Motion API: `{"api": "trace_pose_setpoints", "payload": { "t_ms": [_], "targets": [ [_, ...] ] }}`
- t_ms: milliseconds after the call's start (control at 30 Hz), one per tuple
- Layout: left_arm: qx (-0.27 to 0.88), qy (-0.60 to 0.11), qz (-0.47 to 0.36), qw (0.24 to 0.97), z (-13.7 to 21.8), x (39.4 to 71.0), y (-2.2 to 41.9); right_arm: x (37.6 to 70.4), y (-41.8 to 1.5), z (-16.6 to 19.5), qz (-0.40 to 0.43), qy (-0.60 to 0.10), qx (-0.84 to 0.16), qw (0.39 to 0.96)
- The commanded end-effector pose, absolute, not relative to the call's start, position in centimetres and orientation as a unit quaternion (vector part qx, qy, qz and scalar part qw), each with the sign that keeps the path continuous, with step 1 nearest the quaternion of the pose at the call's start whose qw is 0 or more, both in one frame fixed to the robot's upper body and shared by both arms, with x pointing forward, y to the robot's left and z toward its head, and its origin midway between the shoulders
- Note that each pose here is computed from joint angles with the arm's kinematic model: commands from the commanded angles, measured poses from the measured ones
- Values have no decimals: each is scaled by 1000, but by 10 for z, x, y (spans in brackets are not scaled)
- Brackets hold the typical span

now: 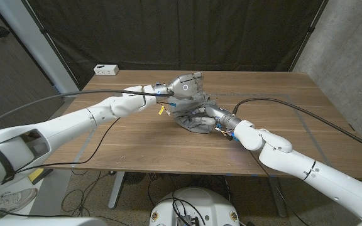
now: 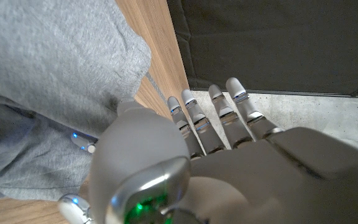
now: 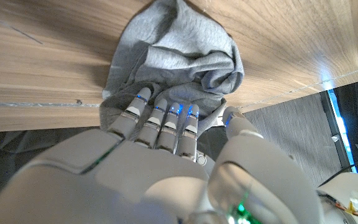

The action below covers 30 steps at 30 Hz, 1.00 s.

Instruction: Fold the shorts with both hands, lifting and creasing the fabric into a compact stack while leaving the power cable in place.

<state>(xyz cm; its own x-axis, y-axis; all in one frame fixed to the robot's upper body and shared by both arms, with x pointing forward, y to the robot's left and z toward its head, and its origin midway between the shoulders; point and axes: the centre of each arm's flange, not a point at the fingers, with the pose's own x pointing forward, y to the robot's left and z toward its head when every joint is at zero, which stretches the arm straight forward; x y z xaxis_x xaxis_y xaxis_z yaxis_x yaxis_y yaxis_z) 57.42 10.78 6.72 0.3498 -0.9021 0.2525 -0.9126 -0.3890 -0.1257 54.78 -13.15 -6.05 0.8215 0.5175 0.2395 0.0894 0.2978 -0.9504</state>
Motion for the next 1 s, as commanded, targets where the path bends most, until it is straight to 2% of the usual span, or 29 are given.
{"api": "trace_pose_setpoints", "payload": {
  "t_ms": [33, 400, 900, 1000],
  "targets": [
    [833, -528, 164, 37, 72, 577, 118, 530, -155, -52, 105, -254, -575, 771],
    [836, -514, 181, 59, 78, 576, 129, 515, -192, -46, 38, -238, -557, 795],
    [835, -504, 204, 84, 81, 566, 142, 502, -211, -40, -57, -258, -535, 803],
    [833, -501, 213, 97, 80, 563, 146, 505, -211, -40, -38, -261, -526, 809]
  ]
}}
